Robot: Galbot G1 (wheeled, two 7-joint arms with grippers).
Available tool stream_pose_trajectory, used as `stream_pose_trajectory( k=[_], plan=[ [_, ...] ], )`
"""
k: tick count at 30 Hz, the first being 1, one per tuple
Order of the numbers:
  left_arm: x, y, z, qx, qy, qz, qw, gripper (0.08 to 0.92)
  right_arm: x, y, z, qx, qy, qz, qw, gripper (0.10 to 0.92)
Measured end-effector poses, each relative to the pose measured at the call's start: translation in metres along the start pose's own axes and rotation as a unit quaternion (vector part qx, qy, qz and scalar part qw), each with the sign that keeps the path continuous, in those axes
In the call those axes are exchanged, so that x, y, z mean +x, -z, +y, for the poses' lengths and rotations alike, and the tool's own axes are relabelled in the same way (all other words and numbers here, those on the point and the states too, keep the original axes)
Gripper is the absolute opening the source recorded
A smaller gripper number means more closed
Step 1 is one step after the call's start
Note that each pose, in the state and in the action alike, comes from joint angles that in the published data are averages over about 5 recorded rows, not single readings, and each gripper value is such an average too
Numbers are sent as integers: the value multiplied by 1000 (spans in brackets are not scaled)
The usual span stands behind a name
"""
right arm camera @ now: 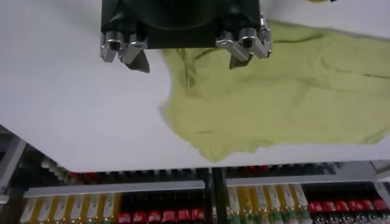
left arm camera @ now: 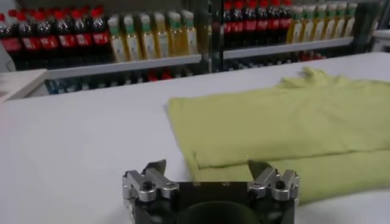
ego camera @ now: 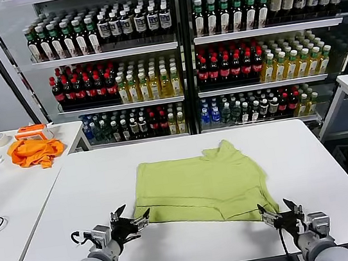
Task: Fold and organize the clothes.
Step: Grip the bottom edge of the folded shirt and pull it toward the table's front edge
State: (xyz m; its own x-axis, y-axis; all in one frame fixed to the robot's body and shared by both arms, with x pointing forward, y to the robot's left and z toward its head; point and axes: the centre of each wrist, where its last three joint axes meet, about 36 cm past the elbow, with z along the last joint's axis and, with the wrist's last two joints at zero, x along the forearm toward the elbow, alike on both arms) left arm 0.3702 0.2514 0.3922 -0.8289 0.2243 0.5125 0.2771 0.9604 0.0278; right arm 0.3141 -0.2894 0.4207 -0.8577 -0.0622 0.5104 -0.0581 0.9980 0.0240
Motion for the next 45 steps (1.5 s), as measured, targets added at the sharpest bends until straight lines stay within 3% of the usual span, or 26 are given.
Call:
stream_pose_trajectory(
  k=[22,40,45],
  plan=[
    [3,-11,-11,-2,-5,15,1000,99,-7,-15,1,0,15,21,1000,131],
    [73,-12,-12,-22,-3,32,999,82,50,-5,14,23,32,43,998,107],
    [84,-11,-13,-26,-1,37,999,139,59,-8,20,30,33,49,998,133]
  ],
)
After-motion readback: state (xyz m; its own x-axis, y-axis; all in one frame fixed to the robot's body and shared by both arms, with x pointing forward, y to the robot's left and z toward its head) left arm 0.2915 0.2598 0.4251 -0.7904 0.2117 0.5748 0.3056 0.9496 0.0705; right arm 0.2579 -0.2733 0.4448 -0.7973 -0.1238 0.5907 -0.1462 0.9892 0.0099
